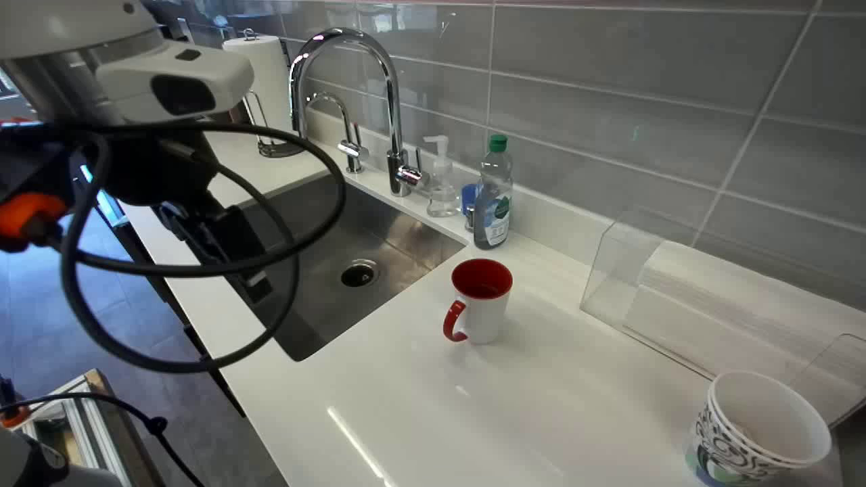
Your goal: Move the dishwashing liquid to the right.
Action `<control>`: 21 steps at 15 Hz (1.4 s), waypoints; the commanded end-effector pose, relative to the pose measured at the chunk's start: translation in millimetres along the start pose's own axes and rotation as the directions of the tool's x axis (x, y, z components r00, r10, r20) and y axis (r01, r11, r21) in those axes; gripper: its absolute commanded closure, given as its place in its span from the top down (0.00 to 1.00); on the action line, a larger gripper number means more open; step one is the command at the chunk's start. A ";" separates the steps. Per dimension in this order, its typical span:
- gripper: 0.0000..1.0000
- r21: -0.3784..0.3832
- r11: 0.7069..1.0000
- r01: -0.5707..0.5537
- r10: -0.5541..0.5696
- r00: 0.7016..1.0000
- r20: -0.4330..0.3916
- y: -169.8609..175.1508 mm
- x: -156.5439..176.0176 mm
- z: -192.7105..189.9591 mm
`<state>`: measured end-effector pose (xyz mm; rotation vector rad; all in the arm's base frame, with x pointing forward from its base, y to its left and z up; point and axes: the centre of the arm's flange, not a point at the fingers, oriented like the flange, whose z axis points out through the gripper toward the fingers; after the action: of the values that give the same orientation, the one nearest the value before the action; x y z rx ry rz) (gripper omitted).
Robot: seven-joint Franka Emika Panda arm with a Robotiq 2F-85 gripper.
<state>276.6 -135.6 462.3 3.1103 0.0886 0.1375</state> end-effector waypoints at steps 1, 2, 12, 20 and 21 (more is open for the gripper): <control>1.00 0.000 1.000 0.000 0.000 1.000 0.000 0.0 0.0 0.0; 1.00 0.000 1.000 0.000 0.000 1.000 0.000 0.0 0.0 0.0; 1.00 -0.020 1.000 0.017 -0.018 0.998 -0.066 -4.8 26.1 3.8; 1.00 -0.010 0.996 -0.093 0.088 0.968 -0.233 -27.1 127.8 12.9; 1.00 -0.004 0.995 -0.103 0.099 0.963 -0.249 -26.9 140.1 15.2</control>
<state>361.7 -100.9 459.8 3.0422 0.0317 0.4876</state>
